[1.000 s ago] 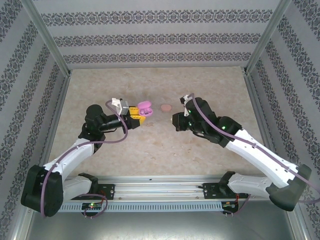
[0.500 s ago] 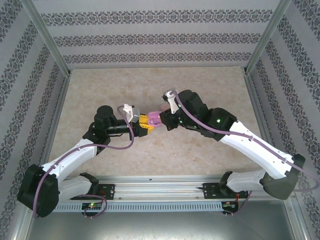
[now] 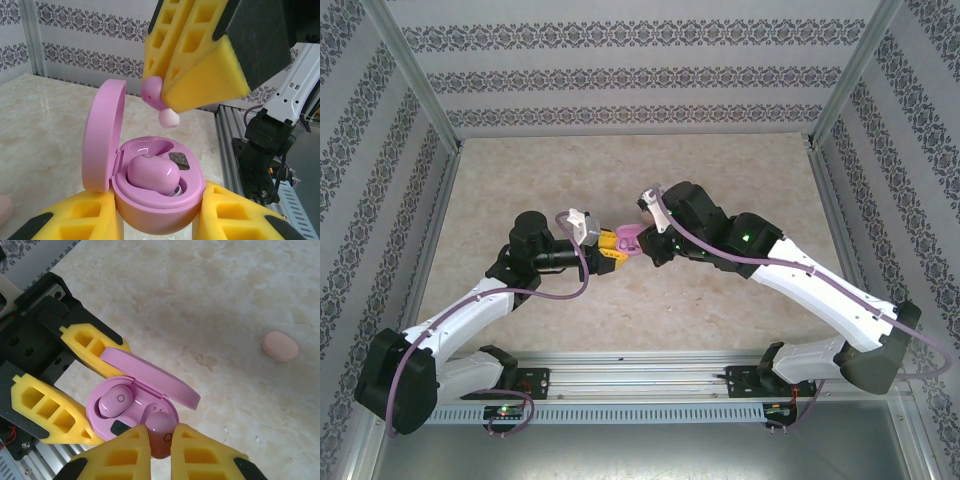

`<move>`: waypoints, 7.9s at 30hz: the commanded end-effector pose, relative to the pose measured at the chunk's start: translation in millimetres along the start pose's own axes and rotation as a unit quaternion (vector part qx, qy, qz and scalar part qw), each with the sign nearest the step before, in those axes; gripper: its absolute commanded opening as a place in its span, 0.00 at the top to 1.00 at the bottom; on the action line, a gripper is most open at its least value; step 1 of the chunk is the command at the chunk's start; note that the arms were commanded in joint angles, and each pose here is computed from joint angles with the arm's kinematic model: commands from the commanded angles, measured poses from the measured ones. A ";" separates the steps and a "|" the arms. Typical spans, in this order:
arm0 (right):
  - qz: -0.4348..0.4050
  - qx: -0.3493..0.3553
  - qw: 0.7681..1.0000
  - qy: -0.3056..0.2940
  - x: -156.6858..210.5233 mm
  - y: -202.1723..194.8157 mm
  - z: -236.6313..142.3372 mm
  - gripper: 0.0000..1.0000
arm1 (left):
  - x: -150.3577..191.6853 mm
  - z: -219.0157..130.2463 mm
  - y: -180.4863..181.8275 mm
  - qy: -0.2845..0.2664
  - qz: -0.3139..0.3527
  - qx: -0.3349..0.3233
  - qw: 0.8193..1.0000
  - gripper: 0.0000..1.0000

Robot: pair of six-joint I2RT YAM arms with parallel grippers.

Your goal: Insert the wireless bluetooth earbuds into the charging case

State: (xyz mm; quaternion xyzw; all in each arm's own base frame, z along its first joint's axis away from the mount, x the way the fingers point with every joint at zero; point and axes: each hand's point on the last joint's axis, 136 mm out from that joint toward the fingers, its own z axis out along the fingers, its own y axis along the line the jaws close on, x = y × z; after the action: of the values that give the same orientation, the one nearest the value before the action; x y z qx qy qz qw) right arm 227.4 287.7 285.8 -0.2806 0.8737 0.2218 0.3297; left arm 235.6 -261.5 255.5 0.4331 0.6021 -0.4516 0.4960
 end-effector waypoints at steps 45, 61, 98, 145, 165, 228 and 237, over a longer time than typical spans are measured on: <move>-0.040 -0.023 0.993 0.108 22.1 12.5 13.3 0.84 | -24.4 -1.2 -8.6 -0.020 0.033 0.006 0.999 0.81; -0.135 0.016 0.980 0.142 23.5 4.0 16.0 0.83 | -26.7 -0.9 -11.4 -0.023 0.024 0.016 0.999 0.81; -0.156 -0.013 0.979 0.132 10.3 20.0 6.9 0.63 | -31.6 3.2 -6.6 -0.044 0.012 0.019 0.999 0.81; 0.166 0.024 0.983 0.074 -19.2 -0.4 3.1 0.66 | -25.4 3.4 0.3 -0.037 0.009 -0.002 0.999 0.81; 0.155 0.060 0.980 0.108 -4.0 -8.3 5.2 0.64 | -24.4 2.4 -0.1 -0.035 0.012 -0.004 0.999 0.81; 0.154 0.053 0.982 0.101 -12.4 -10.3 22.2 0.77 | -25.1 2.8 -1.2 -0.037 0.010 0.001 0.999 0.80; 0.157 0.015 0.986 0.062 -20.7 -1.0 13.1 0.79 | -24.0 3.0 -0.2 -0.035 0.010 -0.002 0.999 0.80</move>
State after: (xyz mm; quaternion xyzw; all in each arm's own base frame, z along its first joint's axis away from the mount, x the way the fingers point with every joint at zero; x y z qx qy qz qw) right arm 249.5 298.0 278.1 -0.1500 0.9398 0.2137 0.2206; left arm 244.1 -263.2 264.7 0.4052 0.6061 -0.4602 0.5066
